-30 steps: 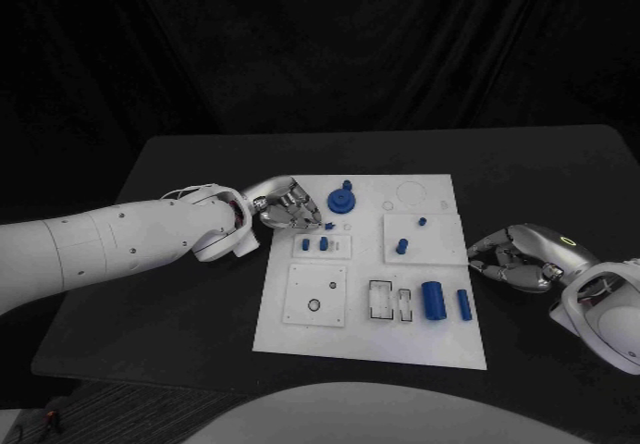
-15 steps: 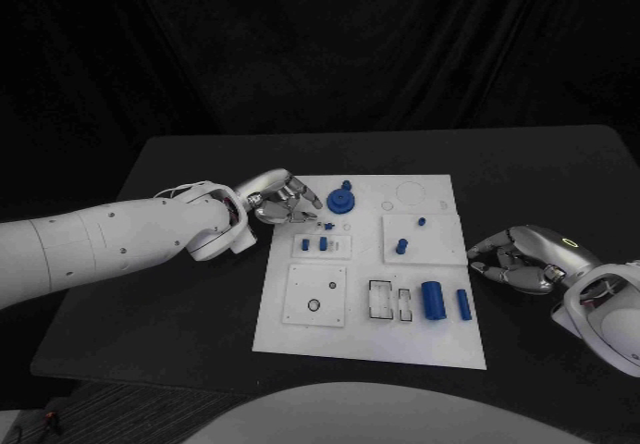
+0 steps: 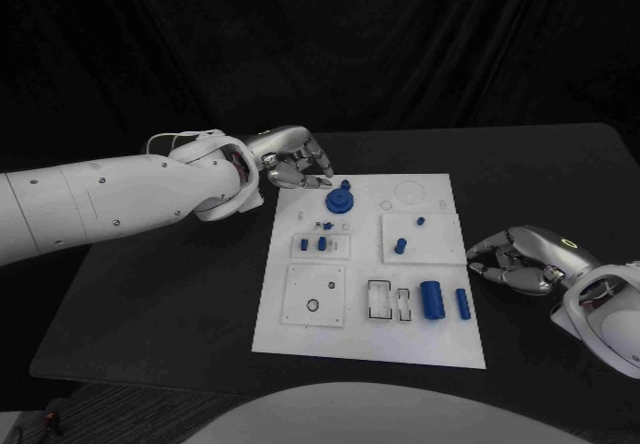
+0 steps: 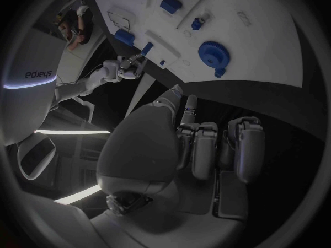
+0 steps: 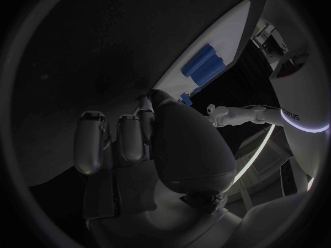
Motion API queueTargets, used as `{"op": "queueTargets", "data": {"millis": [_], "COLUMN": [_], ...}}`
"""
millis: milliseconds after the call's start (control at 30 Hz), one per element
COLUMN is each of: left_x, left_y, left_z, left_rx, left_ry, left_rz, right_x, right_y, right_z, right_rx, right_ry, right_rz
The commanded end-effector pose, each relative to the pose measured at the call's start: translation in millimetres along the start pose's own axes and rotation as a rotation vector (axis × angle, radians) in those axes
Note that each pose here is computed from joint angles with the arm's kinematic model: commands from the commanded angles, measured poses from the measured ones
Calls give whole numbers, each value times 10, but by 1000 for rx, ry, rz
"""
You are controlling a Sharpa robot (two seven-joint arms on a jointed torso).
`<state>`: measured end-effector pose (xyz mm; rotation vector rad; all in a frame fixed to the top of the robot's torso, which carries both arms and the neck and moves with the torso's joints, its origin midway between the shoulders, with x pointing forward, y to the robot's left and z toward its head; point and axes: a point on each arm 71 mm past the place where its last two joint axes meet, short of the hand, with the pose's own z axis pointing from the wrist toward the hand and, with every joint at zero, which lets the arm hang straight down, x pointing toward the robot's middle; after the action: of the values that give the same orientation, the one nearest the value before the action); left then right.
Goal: Assemble the parts on the task board
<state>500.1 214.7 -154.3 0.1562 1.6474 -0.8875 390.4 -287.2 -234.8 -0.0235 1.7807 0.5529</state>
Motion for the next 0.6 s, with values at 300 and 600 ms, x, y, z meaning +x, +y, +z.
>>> {"op": "queueTargets", "data": {"millis": [300,600], "left_x": [204,273], "left_y": [-70,-196], "left_z": [156,203], "left_rx": [-197,-188], "left_ry": [252,283], "left_rz": [228,340], "right_x": [3,-28], "right_y": [29,41], "right_z": [-7,-49], "right_rx": [-2,-6], "right_ry": [-13,-45], "right_rz": [5,14]}}
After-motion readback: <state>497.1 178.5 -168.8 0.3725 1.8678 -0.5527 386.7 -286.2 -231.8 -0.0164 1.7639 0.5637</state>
